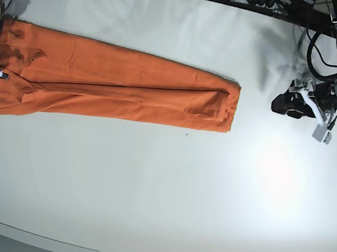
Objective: Fold the T-shirt properly
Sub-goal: 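Move the right gripper to the folded shirt's end and grasp it, then grasp the folded shirt's other end with the left gripper and straighten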
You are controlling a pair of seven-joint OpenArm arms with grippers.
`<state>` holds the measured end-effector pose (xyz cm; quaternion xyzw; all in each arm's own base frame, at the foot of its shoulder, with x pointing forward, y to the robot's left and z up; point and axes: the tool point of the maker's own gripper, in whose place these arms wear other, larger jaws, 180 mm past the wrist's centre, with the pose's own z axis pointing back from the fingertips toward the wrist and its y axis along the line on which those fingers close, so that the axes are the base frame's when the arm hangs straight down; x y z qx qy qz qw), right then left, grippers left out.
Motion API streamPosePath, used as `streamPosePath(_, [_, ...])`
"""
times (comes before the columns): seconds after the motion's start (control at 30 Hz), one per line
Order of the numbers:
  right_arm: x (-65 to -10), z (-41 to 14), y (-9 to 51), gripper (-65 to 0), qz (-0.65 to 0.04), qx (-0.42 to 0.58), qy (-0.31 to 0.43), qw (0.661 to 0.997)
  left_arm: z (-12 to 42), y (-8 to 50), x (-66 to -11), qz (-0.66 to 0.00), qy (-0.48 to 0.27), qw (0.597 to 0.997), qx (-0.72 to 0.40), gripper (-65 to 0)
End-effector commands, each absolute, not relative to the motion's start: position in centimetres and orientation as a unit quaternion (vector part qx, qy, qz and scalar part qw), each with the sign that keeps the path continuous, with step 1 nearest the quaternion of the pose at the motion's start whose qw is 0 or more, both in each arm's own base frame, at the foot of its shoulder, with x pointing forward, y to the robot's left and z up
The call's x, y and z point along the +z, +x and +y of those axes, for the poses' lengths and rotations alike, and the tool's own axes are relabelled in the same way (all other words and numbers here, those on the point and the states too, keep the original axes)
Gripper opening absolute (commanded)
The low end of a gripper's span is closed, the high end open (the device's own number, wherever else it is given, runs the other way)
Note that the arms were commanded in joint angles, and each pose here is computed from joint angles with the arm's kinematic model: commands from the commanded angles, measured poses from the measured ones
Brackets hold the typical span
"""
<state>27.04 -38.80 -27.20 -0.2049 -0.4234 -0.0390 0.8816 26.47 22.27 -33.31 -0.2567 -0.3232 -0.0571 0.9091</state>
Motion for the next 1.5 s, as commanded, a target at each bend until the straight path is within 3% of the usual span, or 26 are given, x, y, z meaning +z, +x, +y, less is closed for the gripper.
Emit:
streamPosePath(0.0, [-25.5, -39.6, 27.2, -40.1, -0.440, -0.039, -0.218, 0.870, 22.5, 27.2, -32.3, -0.342, -0.254, 0.903, -0.055, -27.3])
streamPosePath(0.47, [-25.2, -41.2, 25.6, -40.2, -0.428, -0.041, -0.231, 0.873, 15.5, 30.1, -34.1, -0.351, -0.275, 0.893, -0.057, -27.4])
streamPosePath(0.8, [-25.2, -41.2, 25.6, -40.1, -0.428, -0.041, -0.231, 0.873, 10.8, 29.4, -35.8, -0.332, -0.338, 0.881, -0.024, -27.4])
streamPosePath(0.93, [-25.2, -41.2, 25.6, -40.1, -0.428, -0.040, -0.231, 0.873, 9.9, 29.5, -35.5, -0.336, -0.353, 0.873, -0.024, -27.4])
streamPosePath(1.07, [-25.2, -41.1, 25.7, -40.1, -0.428, -0.039, -0.231, 0.873, 9.6, 29.6, -35.2, -0.341, -0.362, 0.867, -0.030, -33.9])
streamPosePath(1.3, [-25.3, -41.0, 25.7, -40.2, -0.427, -0.031, -0.229, 0.875, 11.0, 29.8, -35.5, -0.345, -0.341, 0.874, -0.013, -33.8])
streamPosePath(1.47, [-25.2, -40.9, 25.7, -40.1, -0.427, -0.031, -0.228, 0.874, 9.1, 29.6, -35.4, -0.340, -0.363, 0.867, -0.019, -33.8])
